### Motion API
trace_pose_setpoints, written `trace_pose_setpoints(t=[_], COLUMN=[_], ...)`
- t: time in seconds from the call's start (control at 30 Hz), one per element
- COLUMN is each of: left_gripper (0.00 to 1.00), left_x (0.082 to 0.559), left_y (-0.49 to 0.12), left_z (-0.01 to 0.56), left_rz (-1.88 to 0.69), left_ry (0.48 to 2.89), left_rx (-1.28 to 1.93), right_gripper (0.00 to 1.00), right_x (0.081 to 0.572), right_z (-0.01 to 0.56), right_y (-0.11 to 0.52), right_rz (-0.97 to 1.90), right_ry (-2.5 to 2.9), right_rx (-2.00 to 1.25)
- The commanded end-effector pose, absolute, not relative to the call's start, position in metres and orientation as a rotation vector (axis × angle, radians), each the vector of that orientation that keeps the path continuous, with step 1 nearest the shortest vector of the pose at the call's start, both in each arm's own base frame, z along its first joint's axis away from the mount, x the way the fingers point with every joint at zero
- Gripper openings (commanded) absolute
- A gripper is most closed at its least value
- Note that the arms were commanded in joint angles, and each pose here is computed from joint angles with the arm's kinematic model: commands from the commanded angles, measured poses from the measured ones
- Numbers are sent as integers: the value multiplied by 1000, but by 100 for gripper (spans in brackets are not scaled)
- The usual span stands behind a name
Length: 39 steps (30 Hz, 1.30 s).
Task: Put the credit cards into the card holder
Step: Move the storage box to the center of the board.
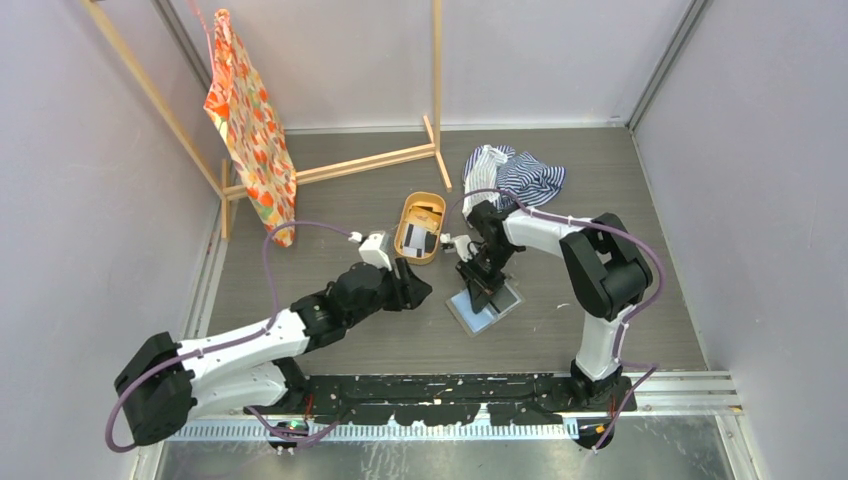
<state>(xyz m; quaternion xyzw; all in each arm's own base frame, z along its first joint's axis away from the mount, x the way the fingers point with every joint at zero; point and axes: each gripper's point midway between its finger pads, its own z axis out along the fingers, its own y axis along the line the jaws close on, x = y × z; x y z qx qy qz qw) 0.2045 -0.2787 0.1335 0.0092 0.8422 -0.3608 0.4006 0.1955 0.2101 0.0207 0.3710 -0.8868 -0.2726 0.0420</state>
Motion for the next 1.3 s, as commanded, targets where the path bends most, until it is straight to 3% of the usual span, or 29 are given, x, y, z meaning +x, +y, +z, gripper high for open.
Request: trace_pose_setpoints(t=[0.0,0.33,0.67,0.83,0.97,1.27], left_gripper=[56,59,58,58,59,60], left_x=[208,254,321,345,367,403], left_y=[-250,-222,-239,-268,-294,-296], left_z=[119,141,148,129,121,101], left_rz=[-829,-886,-569,-598,-686,-620], left_ry=[2147,2176,2452,2531,2456,2380], left_rx=[-27,-68,88,-127,-360,-699], right_gripper=[12,21,31,31,31,32], right_x=[217,211,234,242,247,263], right_z=[24,92,144,150,147,140], right_y=[226,234,198,187,181,178], right_rz=[-831,-1163,-1354,-1376,-1401,-1399], right_ry=[-2768,-2669,-2836,-2888,-2906,-2978], right_rx=[1152,1354,1299,1246,1169,1083])
